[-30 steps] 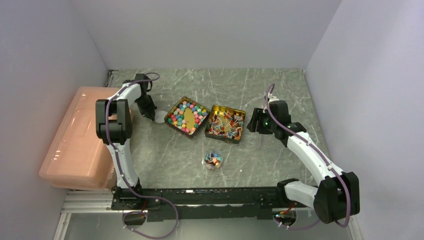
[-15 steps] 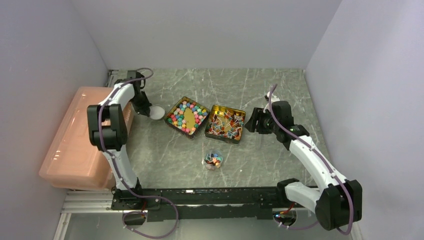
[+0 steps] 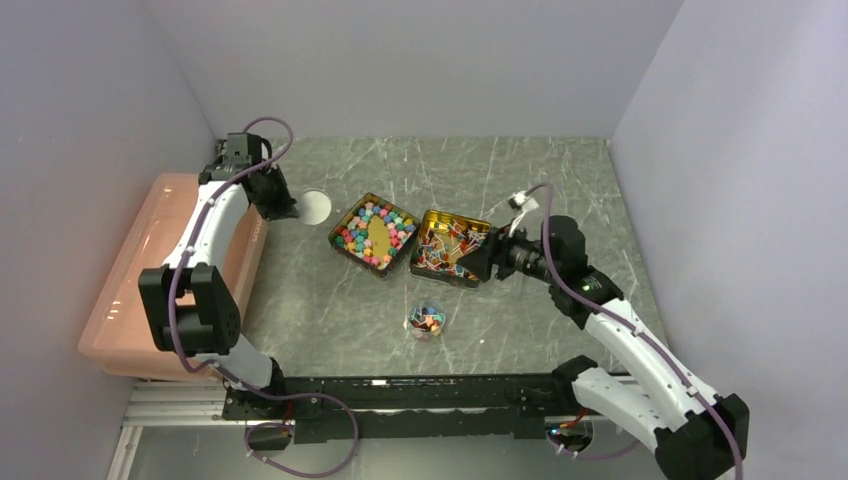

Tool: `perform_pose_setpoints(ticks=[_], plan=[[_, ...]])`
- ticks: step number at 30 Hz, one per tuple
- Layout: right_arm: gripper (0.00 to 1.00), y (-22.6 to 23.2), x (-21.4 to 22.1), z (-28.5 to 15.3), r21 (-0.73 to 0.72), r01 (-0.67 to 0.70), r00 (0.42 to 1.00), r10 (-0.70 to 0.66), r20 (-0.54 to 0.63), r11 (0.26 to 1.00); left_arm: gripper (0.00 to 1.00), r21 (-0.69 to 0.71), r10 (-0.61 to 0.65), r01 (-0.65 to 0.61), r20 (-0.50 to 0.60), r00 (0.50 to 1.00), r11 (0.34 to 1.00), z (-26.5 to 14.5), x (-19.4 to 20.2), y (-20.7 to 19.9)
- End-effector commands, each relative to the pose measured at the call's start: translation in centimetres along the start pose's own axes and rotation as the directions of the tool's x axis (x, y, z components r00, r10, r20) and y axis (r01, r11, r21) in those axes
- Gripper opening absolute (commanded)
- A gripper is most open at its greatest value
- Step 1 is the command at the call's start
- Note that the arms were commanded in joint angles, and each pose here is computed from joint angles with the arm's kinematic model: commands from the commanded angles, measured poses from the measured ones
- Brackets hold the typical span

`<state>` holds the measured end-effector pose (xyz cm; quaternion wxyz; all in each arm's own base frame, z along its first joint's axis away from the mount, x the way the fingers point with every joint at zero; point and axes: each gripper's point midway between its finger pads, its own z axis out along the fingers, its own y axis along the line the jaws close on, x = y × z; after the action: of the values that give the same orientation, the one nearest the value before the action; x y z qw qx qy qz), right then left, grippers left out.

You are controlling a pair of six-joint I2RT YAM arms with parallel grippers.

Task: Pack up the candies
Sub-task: Pick up the bottle lid at the center of the board, then close the bottle lid on the packing bottle.

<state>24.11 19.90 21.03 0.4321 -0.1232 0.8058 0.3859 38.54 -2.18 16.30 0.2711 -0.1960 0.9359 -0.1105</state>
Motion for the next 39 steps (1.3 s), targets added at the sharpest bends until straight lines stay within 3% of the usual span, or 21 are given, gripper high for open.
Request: perform_pose_setpoints(ticks=[1, 6, 13, 18, 22, 29, 33, 35, 39], plan=[[0.62, 5.3, -1.8, -0.1, -0.110, 0.223, 0.974, -0.215, 0.073, 0.969, 0.00, 0.190, 0.049, -0.038, -0.053, 0.997, 0.981, -2.3, 2.5, -2.6], [0.61, 8.9, -0.4, -0.3, -0.197, 0.388, 0.922, -0.376, 0.094, 0.900, 0.00, 0.354, 0.094, -0.041, -0.134, 0.986, 0.934, -3.8, 5.9, -4.4], [0.60, 13.0, 1.6, -1.9, -0.322, 0.634, 0.766, -0.627, 0.140, 0.703, 0.00, 0.544, 0.139, -0.009, -0.198, 0.970, 0.839, -6.4, 10.7, -6.5], [0.63, 16.3, 3.5, -4.0, -0.396, 0.806, 0.563, -0.775, 0.286, 0.439, 0.00, 0.632, 0.211, -0.019, -0.231, 0.950, 0.775, -8.5, 14.0, -8.1], [0.62, 17.6, 4.9, -4.1, -0.419, 0.865, 0.416, -0.860, 0.294, 0.275, 0.00, 0.688, 0.291, -0.039, -0.254, 0.923, 0.725, -10.1, 16.7, -9.4], [0.61, 19.1, 6.5, -3.0, -0.267, 0.962, 0.025, -0.963, 0.269, -0.049, 0.00, 0.762, 0.422, -0.045, -0.307, 0.853, 0.646, -11.8, 20.9, -11.2], [0.61, 18.8, 7.6, -2.2, -0.174, 0.958, -0.193, -0.963, 0.187, -0.226, 0.00, 0.805, 0.507, -0.042, -0.331, 0.796, 0.592, -12.7, 23.4, -12.3], [0.60, 18.8, 7.4, -2.0, -0.143, 0.954, -0.238, -0.956, 0.171, -0.263, 0.00, 0.815, 0.543, -0.055, -0.332, 0.772, 0.576, -13.0, 24.2, -12.6], [0.60, 19.2, 6.7, -2.5, -0.102, 0.950, -0.274, -0.945, 0.178, -0.295, 0.00, 0.825, 0.588, -0.072, -0.336, 0.736, 0.561, -13.4, 25.4, -13.0]])
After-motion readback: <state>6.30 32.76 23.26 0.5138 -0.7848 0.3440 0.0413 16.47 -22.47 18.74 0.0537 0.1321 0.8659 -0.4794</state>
